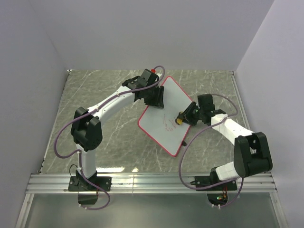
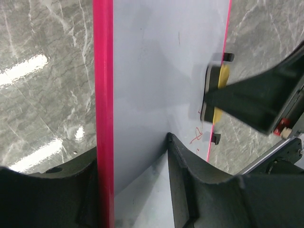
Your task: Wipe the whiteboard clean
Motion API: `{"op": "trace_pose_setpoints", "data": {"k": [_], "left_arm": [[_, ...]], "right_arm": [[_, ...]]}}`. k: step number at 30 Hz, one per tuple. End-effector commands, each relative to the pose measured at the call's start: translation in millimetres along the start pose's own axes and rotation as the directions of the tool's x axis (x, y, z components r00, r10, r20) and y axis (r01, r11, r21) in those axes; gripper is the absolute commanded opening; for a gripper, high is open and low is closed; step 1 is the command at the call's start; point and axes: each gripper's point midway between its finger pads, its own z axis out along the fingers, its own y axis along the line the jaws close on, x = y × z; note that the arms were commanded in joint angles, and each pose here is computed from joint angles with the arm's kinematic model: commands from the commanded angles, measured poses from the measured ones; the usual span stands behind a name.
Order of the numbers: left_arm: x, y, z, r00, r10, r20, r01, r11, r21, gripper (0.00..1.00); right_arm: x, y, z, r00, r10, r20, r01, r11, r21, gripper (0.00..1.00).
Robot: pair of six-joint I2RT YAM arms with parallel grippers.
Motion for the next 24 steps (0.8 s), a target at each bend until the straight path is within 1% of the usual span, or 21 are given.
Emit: {"op": "trace_pose_setpoints", "data": {"k": [1,3,7,9,12,14,15,17,18,20,21,23,24], "left_arm": [[39,-16,14,0.988,0.100,-0.114,-0.098,0.995,0.019,0.00],[40,-17,15,0.988,0.100,-0.118,-0.098,0.995,0.022,0.00],[40,-17,16,0.987,0.101,-0.121,-0.099,0.995,0.024,0.00],[39,-17,15,0.988,0.101,-0.119,-0.098,0.995,0.025,0.00],[40,-18,14,0.987,0.103,-0.121,-0.101,0.995,0.026,0.00],[40,-18,13,0.987,0.102,-0.120,-0.099,0.995,0.028,0.00],[40,-18,13,0.988,0.102,-0.120,-0.099,0.995,0.026,0.00],[40,-18,11,0.987,0.100,-0.122,-0.097,0.995,0.027,0.00],[41,-19,11,0.987,0.100,-0.123,-0.097,0.995,0.029,0.00],[42,-20,9,0.987,0.102,-0.123,-0.099,0.995,0.031,0.00],[43,-20,7,0.987,0.102,-0.122,-0.099,0.995,0.028,0.00],[45,-21,6,0.987,0.103,-0.122,-0.100,0.995,0.028,0.00],[45,-22,5,0.987,0.105,-0.121,-0.102,0.994,0.028,0.00]], "right_arm": [[71,-36,-6,0.971,0.040,-0.234,-0.021,0.996,0.082,0.00],[86,-43,-9,0.963,0.031,-0.269,-0.010,0.997,0.080,0.00],[102,-28,-17,0.955,-0.050,-0.292,0.054,0.999,0.006,0.00],[101,-19,-20,0.958,-0.075,-0.275,0.071,0.997,-0.024,0.00],[93,-13,-20,0.965,-0.089,-0.248,0.085,0.996,-0.029,0.00],[76,-6,-17,0.974,-0.102,-0.201,0.102,0.995,-0.010,0.00],[71,-11,-13,0.974,-0.107,-0.201,0.113,0.993,0.017,0.00],[52,-1,-11,0.979,-0.112,-0.170,0.116,0.993,0.015,0.00],[37,-10,-8,0.984,-0.081,-0.156,0.089,0.995,0.044,0.00],[14,-7,-6,0.991,-0.057,-0.122,0.062,0.997,0.044,0.00],[-1,-18,-2,0.994,-0.023,-0.110,0.031,0.997,0.072,0.00],[-24,-20,2,0.997,-0.004,-0.077,0.010,0.996,0.089,0.00],[-29,-30,11,0.996,0.013,-0.092,-0.002,0.993,0.120,0.00]]}}
